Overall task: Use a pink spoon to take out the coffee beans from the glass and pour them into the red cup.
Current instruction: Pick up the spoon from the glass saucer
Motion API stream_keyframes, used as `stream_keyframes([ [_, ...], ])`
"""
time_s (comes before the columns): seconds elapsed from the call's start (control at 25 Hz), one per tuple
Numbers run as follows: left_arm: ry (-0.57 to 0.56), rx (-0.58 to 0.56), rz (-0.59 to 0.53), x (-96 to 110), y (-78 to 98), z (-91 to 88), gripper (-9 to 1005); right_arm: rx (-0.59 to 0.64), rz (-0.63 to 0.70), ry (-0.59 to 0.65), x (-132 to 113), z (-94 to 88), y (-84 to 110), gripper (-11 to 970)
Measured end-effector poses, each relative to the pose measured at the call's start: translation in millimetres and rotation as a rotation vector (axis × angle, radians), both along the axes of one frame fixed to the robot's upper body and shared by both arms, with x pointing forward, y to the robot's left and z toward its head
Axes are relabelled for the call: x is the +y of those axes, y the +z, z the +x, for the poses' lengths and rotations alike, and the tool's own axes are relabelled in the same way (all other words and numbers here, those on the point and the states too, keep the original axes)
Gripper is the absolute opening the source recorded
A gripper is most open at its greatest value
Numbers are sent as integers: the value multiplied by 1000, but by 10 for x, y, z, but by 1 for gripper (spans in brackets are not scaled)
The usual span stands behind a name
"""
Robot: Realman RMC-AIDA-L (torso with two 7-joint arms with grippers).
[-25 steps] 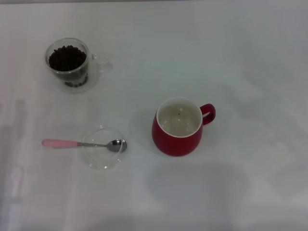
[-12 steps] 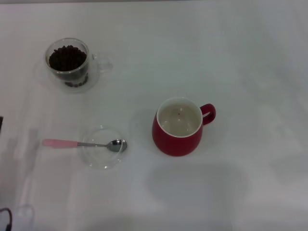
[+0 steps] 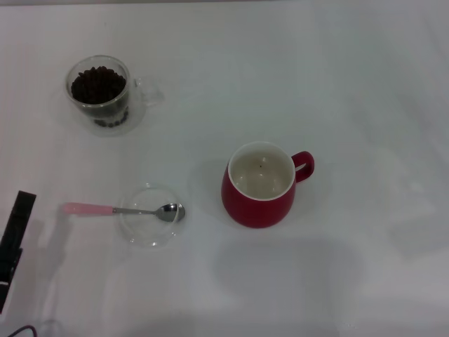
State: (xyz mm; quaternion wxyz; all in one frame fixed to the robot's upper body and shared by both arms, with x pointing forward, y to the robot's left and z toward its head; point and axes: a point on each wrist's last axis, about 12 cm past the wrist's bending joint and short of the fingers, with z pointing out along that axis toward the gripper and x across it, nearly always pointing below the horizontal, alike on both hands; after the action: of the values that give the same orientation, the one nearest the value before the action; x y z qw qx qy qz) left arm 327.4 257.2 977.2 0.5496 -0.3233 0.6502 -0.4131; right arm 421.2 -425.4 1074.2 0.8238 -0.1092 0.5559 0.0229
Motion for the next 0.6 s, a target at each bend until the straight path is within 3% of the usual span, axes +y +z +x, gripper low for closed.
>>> stream_keyframes([
  [0.6, -177, 102, -68, -188, -87, 363, 890, -18, 11, 1, 29, -96, -14, 720],
])
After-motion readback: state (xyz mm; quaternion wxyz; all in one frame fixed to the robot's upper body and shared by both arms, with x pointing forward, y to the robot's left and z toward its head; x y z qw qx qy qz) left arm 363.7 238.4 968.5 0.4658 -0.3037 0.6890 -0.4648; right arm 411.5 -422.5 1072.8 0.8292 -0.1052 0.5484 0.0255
